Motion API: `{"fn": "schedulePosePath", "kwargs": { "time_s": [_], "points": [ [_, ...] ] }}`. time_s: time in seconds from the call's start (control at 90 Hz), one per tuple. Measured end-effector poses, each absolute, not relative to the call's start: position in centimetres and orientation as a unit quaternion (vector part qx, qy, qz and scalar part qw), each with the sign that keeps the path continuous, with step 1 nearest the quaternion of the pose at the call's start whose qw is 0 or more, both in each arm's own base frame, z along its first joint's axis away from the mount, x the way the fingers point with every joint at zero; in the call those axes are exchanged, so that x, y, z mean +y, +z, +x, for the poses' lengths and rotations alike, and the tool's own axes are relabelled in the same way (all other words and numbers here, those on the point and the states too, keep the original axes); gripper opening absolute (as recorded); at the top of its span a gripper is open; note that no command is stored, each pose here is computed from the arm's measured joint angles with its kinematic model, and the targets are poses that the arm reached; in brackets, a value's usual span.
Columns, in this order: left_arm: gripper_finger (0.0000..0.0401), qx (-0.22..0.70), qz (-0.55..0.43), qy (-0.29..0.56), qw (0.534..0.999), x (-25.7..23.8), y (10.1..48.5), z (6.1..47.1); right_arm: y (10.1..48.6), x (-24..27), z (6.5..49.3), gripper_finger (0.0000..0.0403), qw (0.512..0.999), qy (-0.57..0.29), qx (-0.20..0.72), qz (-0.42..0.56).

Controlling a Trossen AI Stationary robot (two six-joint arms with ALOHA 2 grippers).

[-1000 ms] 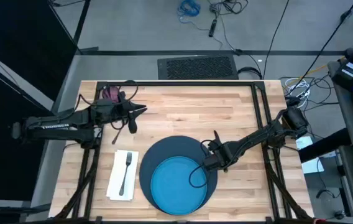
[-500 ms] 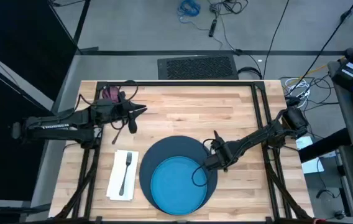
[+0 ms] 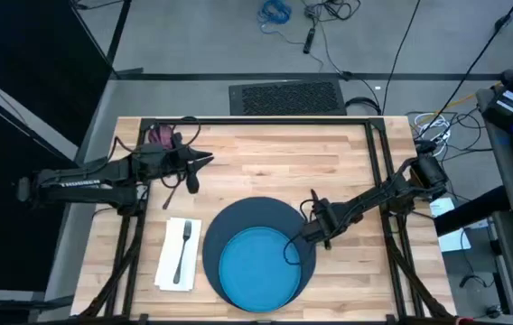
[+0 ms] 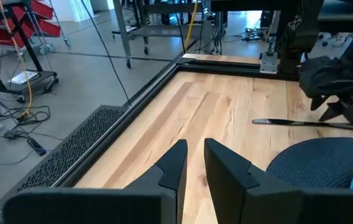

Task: Set table place
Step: Move the table knife to the right of the table mat

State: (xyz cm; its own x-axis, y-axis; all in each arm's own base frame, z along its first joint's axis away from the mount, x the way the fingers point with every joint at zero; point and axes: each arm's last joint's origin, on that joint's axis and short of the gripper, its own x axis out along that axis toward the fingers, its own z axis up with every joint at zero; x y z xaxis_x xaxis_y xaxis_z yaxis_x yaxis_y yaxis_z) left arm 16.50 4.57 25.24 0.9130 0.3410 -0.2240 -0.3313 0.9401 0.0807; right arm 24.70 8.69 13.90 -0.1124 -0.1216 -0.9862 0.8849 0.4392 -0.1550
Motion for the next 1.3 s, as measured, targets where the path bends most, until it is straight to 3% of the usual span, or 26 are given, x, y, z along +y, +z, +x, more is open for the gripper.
{"fn": "schedulePosePath", "kwargs": {
  "time_s": [0.444, 1.122, 1.3],
  "points": [
    [0.0042, 0.118, 0.021, 0.172, 0.978, 4.6, 25.3, 16.5, 16.6, 9.4, 27.0, 0.0155, 0.618, -0.407, 0.584, 0.334],
    [0.0042, 0.118, 0.020, 0.172, 0.978, 4.6, 25.2, 16.5, 15.3, 9.1, 27.2, 0.0155, 0.620, -0.410, 0.553, 0.377],
    [0.0042, 0.118, 0.020, 0.172, 0.978, 4.6, 25.2, 16.5, 15.3, 9.2, 27.3, 0.0137, 0.619, -0.412, 0.549, 0.382]
  ]
}}
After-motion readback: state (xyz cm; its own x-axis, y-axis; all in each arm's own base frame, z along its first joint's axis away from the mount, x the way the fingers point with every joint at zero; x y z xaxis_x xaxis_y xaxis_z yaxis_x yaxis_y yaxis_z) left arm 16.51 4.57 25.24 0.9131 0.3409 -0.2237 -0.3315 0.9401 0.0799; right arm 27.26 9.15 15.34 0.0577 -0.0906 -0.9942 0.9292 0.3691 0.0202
